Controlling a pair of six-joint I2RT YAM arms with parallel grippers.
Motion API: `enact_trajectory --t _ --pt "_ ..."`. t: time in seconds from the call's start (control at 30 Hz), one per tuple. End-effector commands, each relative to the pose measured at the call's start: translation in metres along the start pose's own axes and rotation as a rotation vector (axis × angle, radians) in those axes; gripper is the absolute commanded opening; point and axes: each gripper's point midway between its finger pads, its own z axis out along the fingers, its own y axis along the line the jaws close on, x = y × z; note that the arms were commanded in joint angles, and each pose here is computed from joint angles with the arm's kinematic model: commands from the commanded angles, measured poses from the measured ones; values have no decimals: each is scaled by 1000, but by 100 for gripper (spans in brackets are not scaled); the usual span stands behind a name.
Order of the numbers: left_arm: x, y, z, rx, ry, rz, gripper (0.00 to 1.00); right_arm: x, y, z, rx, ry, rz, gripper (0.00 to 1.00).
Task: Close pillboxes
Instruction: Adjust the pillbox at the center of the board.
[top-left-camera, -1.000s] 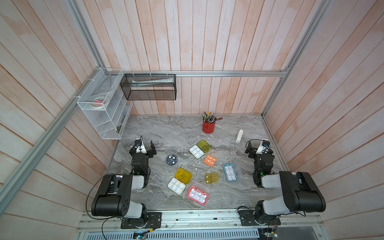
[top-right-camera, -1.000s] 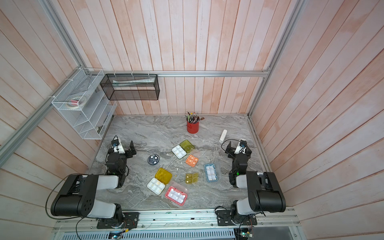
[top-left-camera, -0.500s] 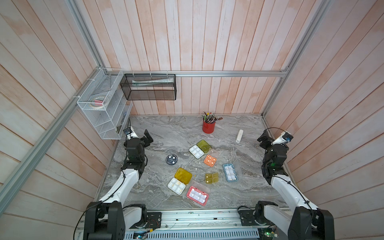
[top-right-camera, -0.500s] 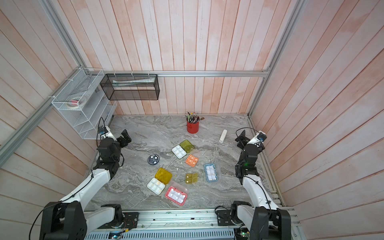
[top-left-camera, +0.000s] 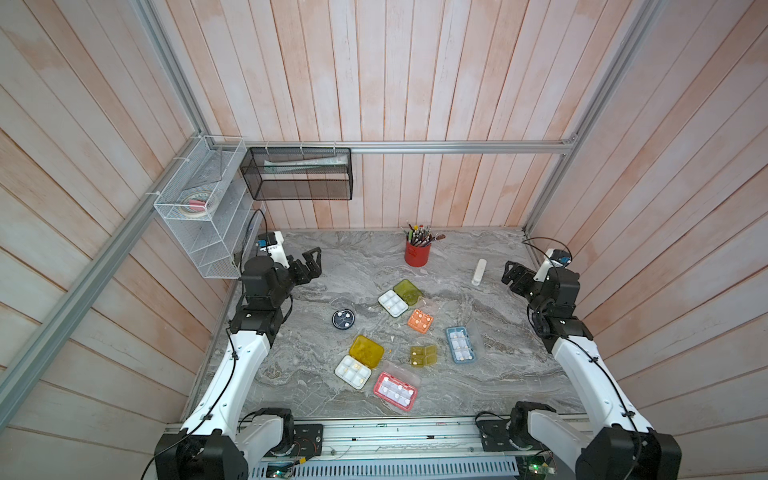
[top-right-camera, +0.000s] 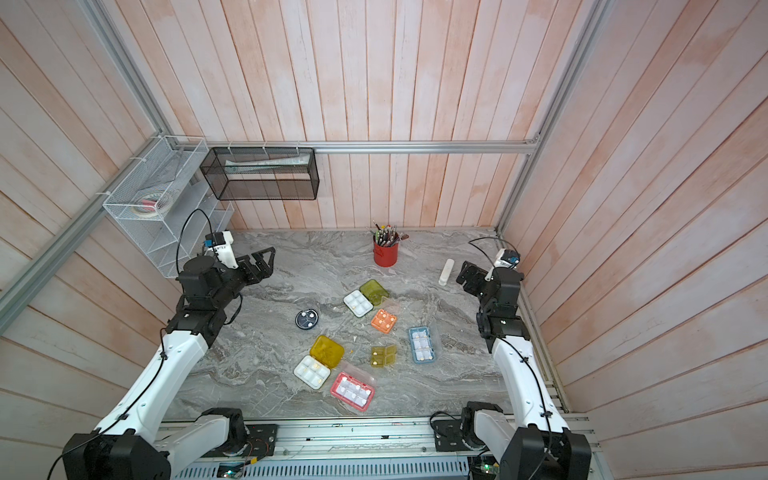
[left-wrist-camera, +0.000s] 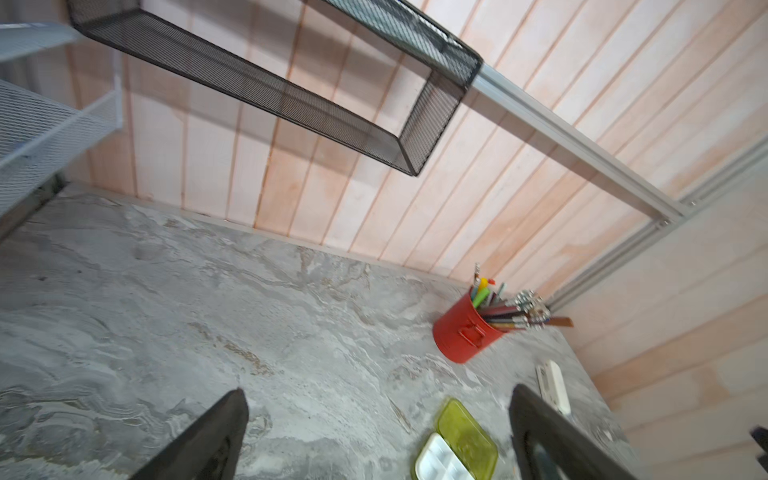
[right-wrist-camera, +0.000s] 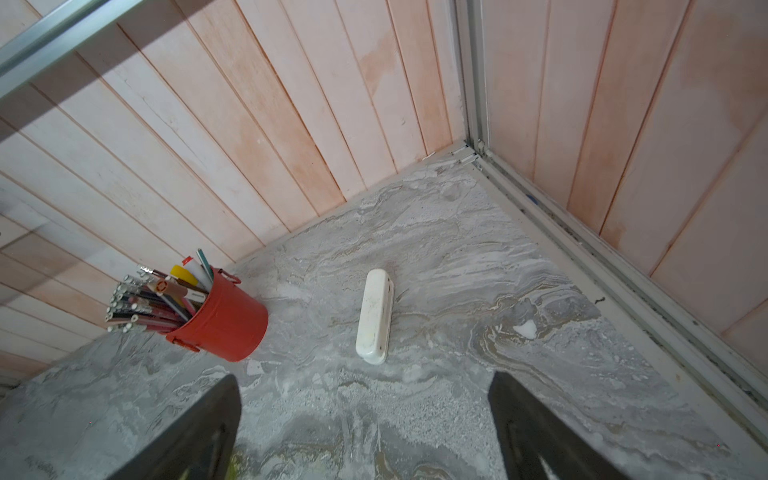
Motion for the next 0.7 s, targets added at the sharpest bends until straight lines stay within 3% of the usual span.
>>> enact_trajectory --t 0.0,0.27,0.47,0.67 --pt "40 -25 -4 132 178 43 100 32 6 -9 -28 170 -20 95" --pt "67 -33 -5 169 243 46 100 60 22 -19 -100 307 -33 95" --pt "88 -32 -6 187 315 -25 100 87 29 -19 -111 396 -34 94" --pt "114 -31 -7 216 375 -78 100 133 43 -14 -94 500 -100 94"
